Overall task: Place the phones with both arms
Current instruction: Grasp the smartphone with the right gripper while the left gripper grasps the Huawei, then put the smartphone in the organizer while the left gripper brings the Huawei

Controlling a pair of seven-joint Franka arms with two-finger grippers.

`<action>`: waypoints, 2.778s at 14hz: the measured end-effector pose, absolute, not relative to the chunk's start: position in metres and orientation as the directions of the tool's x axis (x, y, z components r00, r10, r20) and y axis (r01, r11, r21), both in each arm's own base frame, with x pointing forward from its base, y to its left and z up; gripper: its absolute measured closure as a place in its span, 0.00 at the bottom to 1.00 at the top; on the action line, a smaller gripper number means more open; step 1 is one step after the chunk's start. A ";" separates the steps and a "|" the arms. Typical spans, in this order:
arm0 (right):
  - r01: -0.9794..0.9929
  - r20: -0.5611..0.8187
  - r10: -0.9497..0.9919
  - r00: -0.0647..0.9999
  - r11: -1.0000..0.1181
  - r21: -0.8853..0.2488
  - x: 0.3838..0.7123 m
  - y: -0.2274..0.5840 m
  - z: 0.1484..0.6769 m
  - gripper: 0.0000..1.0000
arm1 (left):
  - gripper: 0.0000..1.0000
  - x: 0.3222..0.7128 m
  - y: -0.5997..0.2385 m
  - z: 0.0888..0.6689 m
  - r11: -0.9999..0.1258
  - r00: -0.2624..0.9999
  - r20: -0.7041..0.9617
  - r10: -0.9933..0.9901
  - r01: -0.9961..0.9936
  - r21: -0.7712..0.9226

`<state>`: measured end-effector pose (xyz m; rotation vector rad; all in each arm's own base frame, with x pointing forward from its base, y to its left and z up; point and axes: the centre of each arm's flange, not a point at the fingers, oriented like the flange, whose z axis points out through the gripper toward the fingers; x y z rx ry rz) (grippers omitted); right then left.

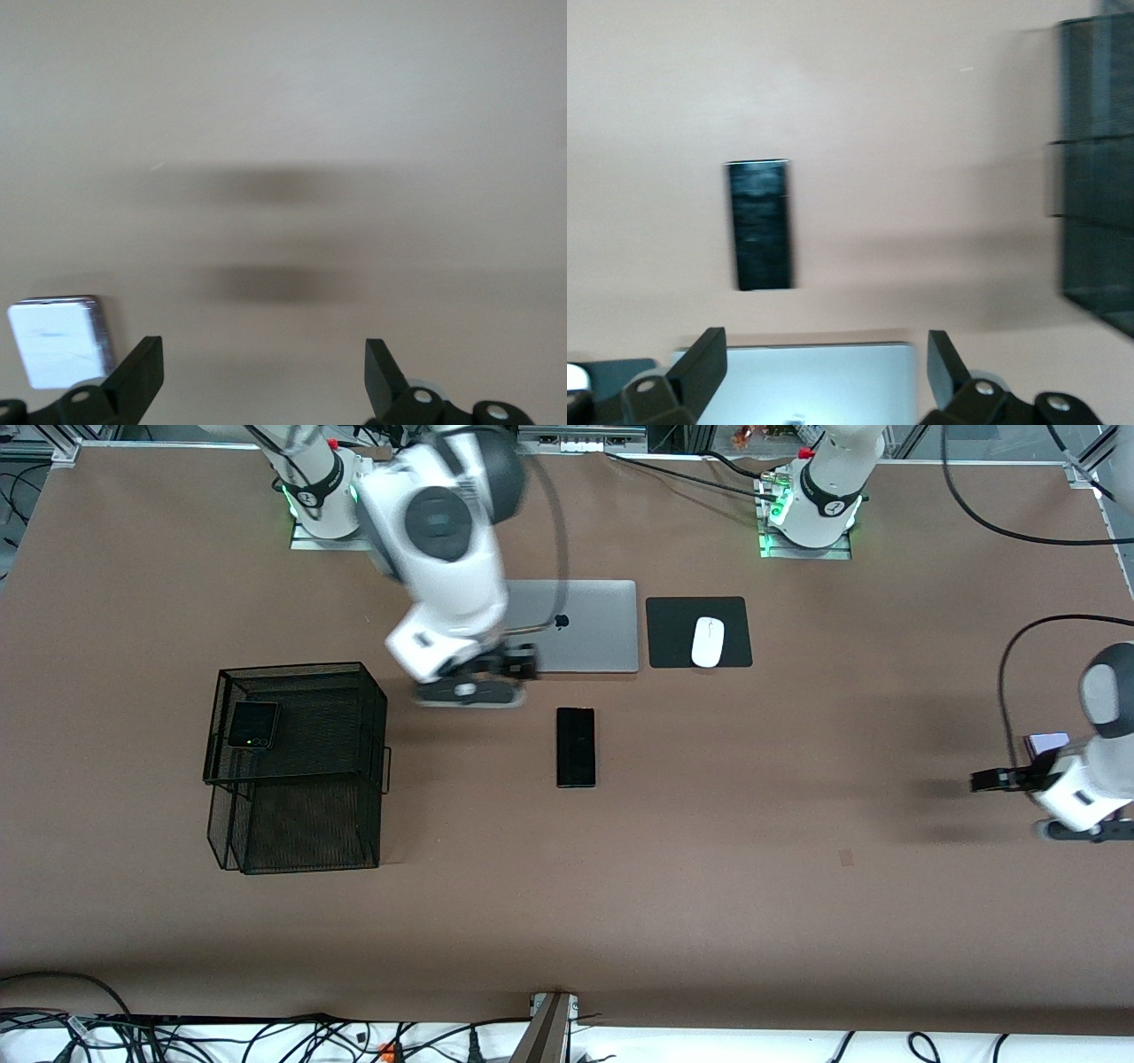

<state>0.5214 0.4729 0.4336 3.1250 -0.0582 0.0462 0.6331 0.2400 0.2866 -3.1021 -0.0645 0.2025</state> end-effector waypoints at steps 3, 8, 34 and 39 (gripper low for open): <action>-0.045 0.075 -0.045 0.996 -0.999 0.000 0.518 0.521 0.376 0.00 | 0.00 0.601 0.313 0.266 -0.998 0.990 -0.127 0.063 0.062 -0.009; -0.047 0.121 -0.048 0.991 -0.999 -0.008 0.525 0.543 0.269 0.00 | 0.00 0.567 0.385 0.221 -1.000 0.999 -0.037 0.018 0.018 0.000; -0.113 0.057 -0.112 0.992 -0.994 0.000 0.571 0.491 0.335 0.22 | 0.15 0.666 0.233 0.341 -0.976 0.979 -0.028 -0.201 -0.203 -0.083; -0.065 -0.034 -0.067 0.997 -0.996 0.058 0.599 0.355 0.404 0.22 | 0.15 0.702 0.060 0.367 -0.961 0.962 -0.050 -0.269 -0.271 -0.049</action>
